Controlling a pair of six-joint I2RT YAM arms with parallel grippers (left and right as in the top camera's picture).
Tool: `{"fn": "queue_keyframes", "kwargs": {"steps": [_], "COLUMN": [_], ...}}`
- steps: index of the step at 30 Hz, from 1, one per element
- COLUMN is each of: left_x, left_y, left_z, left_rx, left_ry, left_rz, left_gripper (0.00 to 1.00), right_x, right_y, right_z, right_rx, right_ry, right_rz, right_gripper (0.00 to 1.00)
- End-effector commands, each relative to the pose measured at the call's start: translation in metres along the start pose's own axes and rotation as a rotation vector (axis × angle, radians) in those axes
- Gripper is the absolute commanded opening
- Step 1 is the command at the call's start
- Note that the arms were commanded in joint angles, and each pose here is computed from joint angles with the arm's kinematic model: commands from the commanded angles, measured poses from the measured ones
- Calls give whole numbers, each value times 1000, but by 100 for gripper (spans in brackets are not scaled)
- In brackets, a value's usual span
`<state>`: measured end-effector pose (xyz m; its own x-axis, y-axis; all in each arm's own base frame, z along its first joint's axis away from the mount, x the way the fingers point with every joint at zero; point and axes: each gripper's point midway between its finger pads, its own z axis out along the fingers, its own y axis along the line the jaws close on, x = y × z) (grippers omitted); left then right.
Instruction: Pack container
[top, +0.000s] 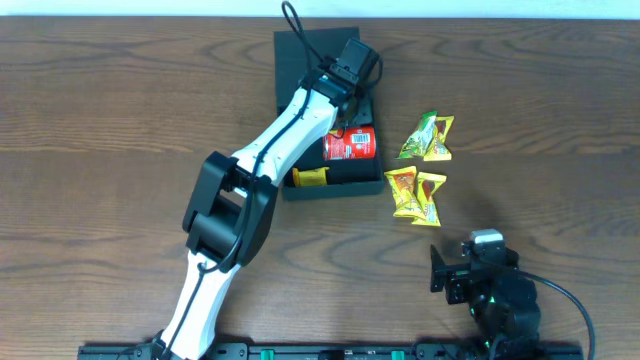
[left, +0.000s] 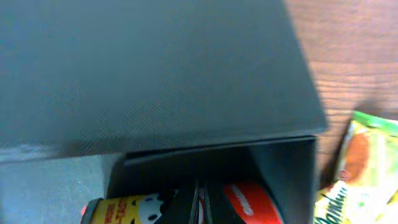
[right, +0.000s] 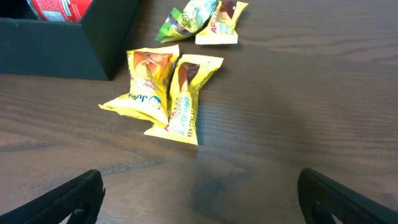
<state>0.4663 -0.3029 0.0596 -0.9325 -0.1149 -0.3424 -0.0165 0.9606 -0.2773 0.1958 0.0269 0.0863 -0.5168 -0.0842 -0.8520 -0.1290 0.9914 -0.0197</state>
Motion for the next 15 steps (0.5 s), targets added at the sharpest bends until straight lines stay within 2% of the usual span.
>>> {"fn": "queue_keyframes", "kwargs": {"steps": [1, 8, 15], "left_x": [6, 22, 36], "left_y": [7, 3, 6], "left_z": [11, 12, 11], "left_rx": [-14, 20, -9], "left_ry": [26, 103, 149], "left_rz": [-12, -7, 22], "left_gripper": [6, 6, 6], "right_x": [4, 4, 4], "right_y": [-2, -2, -2], "right_z": [2, 2, 2], "right_rx": [10, 10, 10], "right_ry": [8, 8, 8], "right_rz": [14, 14, 14], "right_gripper": [99, 99, 99]}}
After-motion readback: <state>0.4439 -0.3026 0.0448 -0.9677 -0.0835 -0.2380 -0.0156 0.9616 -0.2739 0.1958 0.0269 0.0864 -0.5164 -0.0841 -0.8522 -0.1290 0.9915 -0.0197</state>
